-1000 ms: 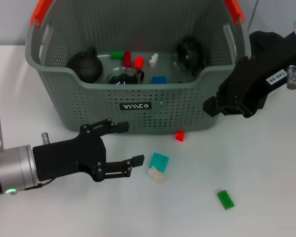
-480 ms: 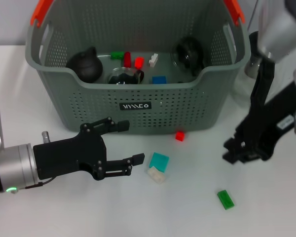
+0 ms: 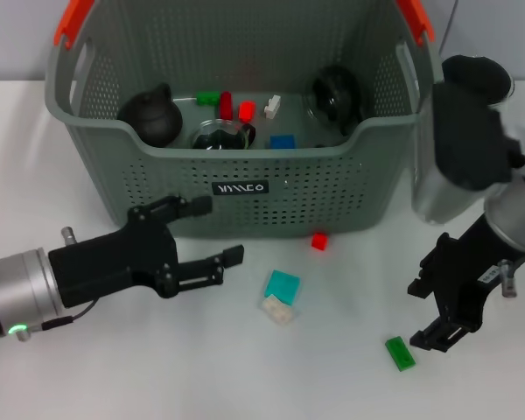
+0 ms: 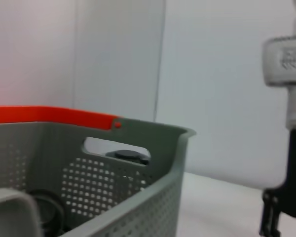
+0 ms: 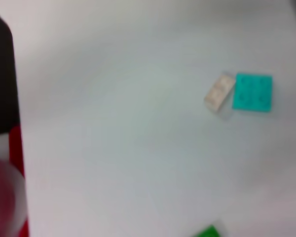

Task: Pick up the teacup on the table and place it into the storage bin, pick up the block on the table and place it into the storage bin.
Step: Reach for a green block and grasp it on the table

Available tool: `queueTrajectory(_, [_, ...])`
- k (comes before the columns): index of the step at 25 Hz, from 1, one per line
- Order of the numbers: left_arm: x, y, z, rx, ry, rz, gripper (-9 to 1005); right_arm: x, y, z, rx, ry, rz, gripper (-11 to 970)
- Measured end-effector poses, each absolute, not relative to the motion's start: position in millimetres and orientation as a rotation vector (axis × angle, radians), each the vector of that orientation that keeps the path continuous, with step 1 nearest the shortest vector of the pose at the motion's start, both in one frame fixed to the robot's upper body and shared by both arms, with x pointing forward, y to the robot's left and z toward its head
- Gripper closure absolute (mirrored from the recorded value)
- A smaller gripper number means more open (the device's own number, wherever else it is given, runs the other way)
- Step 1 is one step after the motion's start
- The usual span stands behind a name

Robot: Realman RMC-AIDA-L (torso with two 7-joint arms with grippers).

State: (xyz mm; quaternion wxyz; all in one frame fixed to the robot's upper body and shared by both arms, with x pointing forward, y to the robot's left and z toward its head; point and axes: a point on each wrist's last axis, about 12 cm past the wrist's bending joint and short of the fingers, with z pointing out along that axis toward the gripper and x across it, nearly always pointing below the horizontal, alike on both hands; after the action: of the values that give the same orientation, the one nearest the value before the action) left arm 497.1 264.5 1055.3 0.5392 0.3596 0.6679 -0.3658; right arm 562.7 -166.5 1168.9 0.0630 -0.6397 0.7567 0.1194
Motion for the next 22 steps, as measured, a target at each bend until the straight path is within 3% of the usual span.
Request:
queueTrajectory(2, [498, 267, 1053, 0.821, 1.598, -0.857, 143, 563, -164, 1162, -1.990, 2.243, 0.335, 409])
queueTrajectory(7, [499, 268, 1046, 0.766, 1.638, -0.831, 143, 563, -159, 1144, -2.145, 2.155, 0.222, 256])
queueTrajectory(22, [504, 264, 1048, 0.739, 1.627, -0.840, 143, 545, -126, 1122, -2.433, 1.907, 0.103, 265])
